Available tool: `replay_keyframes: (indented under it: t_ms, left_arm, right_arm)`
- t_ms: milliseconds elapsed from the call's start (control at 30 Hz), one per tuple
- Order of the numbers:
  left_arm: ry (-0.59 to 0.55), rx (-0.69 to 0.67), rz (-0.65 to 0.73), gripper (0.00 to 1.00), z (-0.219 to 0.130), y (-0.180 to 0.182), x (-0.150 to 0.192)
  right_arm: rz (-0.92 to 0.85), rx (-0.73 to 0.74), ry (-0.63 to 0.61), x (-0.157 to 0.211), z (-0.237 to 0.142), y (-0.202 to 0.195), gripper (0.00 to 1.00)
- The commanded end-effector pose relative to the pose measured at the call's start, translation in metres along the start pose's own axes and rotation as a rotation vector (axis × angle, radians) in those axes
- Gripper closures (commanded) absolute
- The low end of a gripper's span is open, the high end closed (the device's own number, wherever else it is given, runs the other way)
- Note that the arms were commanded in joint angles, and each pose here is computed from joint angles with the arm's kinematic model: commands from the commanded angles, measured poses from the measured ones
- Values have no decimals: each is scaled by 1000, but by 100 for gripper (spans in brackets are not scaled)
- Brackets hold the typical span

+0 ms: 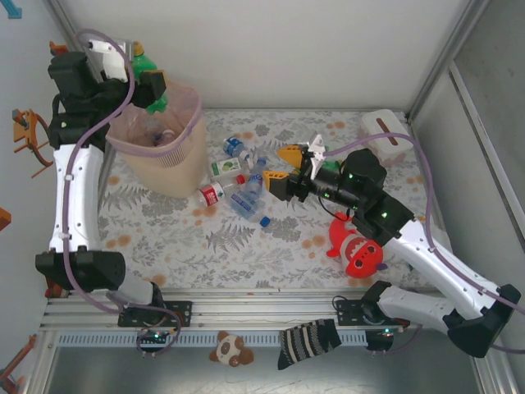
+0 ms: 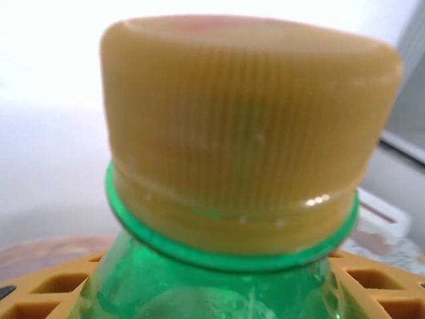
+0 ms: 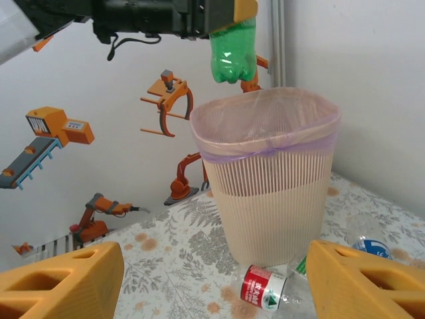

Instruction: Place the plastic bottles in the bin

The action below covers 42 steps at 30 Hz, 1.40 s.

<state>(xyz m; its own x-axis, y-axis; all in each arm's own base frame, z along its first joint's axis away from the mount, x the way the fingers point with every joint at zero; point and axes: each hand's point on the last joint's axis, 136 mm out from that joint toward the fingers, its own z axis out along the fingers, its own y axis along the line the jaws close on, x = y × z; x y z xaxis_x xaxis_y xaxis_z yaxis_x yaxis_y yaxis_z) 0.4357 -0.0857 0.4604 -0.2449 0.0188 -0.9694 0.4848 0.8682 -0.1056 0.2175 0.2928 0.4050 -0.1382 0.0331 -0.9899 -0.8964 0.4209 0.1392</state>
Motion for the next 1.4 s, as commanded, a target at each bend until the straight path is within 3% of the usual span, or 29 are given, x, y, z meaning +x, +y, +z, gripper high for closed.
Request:
replay_keyframes:
  t_ms: [0,200,367,767,1200,1367]
  left_arm:
    - [141,-158,80,49,6,37,28]
    - [286,-356,197,50,23,87,66]
    - [414,-444,279,50,37,115,100]
    - [681,-433,279,49,74,141,191]
    - [947,-313,85,47,84,135,281]
    - [1023,-271,33,42,84,130,298]
  right_arm:
    - [-35,-3,-26,-14,-1,4,28]
    - [-30,-2,-13,-9,3,2,28]
    - [-23,-12,-7,-6,9,1,28]
    - [-15,-19,6,0,14,-1,29]
    - [-17,-23,17,5,16,-1,29]
    - [-18,-26,17,6,15,0,29]
